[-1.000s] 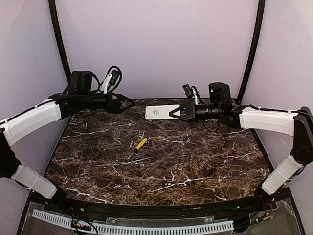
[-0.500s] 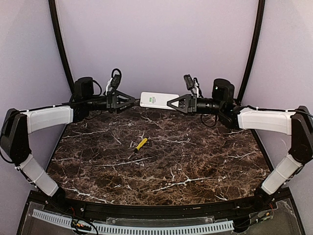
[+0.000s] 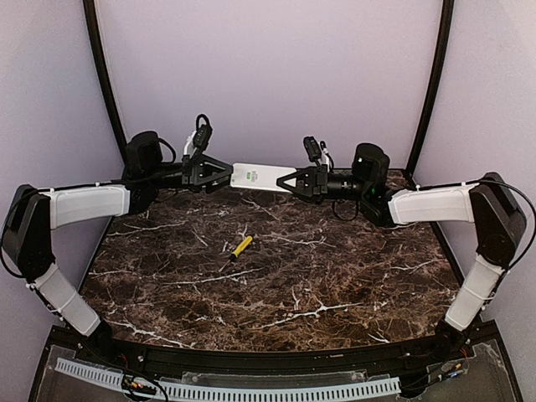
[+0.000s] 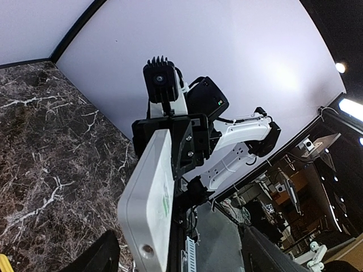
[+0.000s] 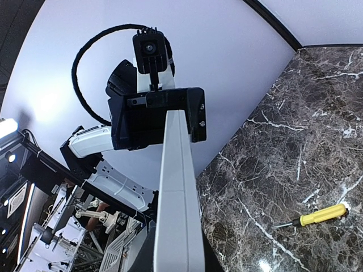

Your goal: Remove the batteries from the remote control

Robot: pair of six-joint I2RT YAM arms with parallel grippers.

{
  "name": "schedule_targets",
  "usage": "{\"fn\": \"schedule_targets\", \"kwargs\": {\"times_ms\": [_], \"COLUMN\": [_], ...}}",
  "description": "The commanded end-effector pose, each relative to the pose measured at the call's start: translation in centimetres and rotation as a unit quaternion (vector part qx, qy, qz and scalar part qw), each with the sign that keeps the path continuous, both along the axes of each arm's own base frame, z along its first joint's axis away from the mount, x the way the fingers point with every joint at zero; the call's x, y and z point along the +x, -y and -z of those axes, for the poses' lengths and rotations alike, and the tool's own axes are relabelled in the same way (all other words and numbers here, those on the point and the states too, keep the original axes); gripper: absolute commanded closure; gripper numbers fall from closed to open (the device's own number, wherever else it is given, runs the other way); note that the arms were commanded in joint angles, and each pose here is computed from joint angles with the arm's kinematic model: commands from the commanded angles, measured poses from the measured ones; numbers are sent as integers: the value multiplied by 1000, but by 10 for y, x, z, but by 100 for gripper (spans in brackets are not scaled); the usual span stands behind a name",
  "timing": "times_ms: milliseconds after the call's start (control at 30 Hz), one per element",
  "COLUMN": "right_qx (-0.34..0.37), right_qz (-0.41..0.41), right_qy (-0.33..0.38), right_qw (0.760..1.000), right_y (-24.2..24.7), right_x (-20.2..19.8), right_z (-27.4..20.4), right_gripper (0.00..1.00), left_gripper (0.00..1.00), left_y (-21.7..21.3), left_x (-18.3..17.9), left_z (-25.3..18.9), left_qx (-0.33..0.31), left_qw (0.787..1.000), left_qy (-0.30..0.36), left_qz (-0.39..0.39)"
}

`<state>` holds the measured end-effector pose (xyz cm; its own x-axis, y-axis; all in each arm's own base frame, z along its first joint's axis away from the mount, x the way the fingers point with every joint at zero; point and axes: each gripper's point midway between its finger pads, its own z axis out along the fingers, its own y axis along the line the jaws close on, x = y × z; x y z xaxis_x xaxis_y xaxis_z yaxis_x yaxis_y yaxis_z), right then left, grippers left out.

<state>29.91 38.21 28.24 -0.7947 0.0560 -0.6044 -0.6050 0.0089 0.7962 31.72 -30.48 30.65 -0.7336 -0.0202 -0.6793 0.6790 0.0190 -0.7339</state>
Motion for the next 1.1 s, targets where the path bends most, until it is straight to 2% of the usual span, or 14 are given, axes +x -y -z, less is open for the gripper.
{"fn": "schedule_targets", "kwargs": {"times_ms": [0, 167, 800, 1067], "right_qx": [44, 49, 45, 44], "right_qz": [-23, -37, -48, -46], "right_qy": [30, 21, 28, 31], "right_qw": [998, 998, 997, 998], "right_y": [-10, -17, -38, -41], "right_x": [-5, -7, -10, -8], "right_z": [-25, -21, -17, -16], "right_gripper": [100, 100, 100, 100], "left_gripper": [26, 28, 48, 67], "left_y": [12, 15, 21, 22], "left_x": [-12, -7, -3, -3], "left_z": [7, 13, 24, 25], "left_qx": [1, 6, 11, 17], "left_qw": [1000, 1000, 999, 999], "left_qy": [-2, -12, -31, -31], "left_qz": [27, 15, 11, 10]}}
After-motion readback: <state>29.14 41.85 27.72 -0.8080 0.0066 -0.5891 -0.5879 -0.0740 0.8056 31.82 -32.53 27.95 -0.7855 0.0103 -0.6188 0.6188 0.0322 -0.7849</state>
